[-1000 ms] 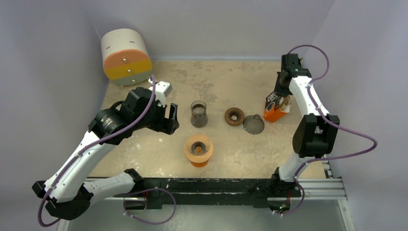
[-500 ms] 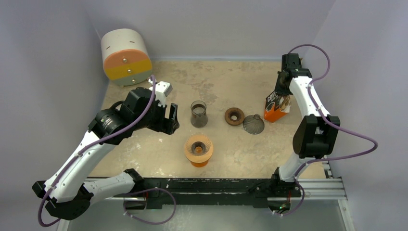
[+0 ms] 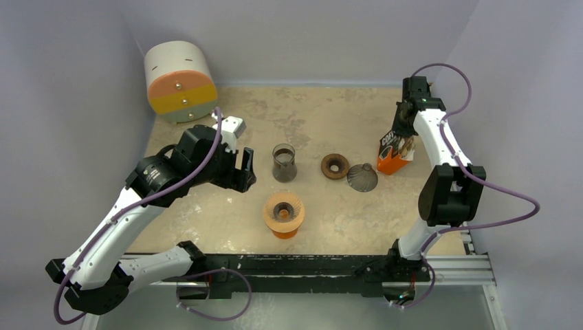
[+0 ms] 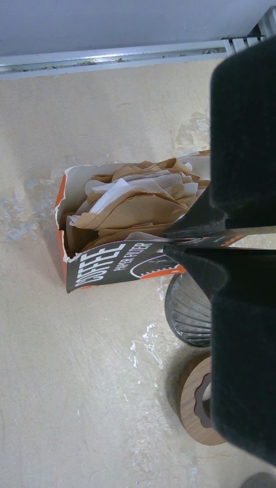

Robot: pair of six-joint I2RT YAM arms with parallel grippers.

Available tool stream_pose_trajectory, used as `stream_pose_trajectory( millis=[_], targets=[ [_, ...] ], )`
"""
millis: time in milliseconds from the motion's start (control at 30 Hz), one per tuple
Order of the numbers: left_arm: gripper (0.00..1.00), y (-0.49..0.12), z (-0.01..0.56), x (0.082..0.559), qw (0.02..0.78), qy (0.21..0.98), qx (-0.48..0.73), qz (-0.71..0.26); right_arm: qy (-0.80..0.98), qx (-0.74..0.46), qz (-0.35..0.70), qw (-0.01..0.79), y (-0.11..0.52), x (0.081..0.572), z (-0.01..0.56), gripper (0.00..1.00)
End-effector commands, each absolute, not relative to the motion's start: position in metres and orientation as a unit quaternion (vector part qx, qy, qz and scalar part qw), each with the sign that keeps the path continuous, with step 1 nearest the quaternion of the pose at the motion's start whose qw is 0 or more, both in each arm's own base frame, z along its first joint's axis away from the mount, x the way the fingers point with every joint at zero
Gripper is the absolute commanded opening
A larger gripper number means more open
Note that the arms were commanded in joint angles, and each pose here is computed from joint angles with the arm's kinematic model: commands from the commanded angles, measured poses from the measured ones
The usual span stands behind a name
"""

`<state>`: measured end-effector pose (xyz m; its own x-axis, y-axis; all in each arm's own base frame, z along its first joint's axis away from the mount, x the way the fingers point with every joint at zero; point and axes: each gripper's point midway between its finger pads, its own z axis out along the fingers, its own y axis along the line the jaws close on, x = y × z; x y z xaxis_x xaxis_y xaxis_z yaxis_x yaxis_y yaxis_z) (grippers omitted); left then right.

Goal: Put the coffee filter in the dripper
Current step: Pick up the coffee filter from the coffee filter holder.

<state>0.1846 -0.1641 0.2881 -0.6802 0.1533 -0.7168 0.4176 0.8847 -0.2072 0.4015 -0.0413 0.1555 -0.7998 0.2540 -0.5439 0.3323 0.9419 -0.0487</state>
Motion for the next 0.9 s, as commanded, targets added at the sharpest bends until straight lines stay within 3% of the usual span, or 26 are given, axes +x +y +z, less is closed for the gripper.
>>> stream_pose_trajectory(
  millis=[0,867],
  targets=[
    [0.77,-0.1667,0.2976,0.1853,0.382,0.891,0.153,-0.195,0.936,0.161,-0.059,0.308,-0.0365,0.4016,0.1839,0.11],
    [0.77,-0.166,0.2987,0.1836,0.382,0.89,0.152,-0.197,0.939,0.157,-0.045,0.304,-0.0281,0.403,0.18,0.11]
  ],
)
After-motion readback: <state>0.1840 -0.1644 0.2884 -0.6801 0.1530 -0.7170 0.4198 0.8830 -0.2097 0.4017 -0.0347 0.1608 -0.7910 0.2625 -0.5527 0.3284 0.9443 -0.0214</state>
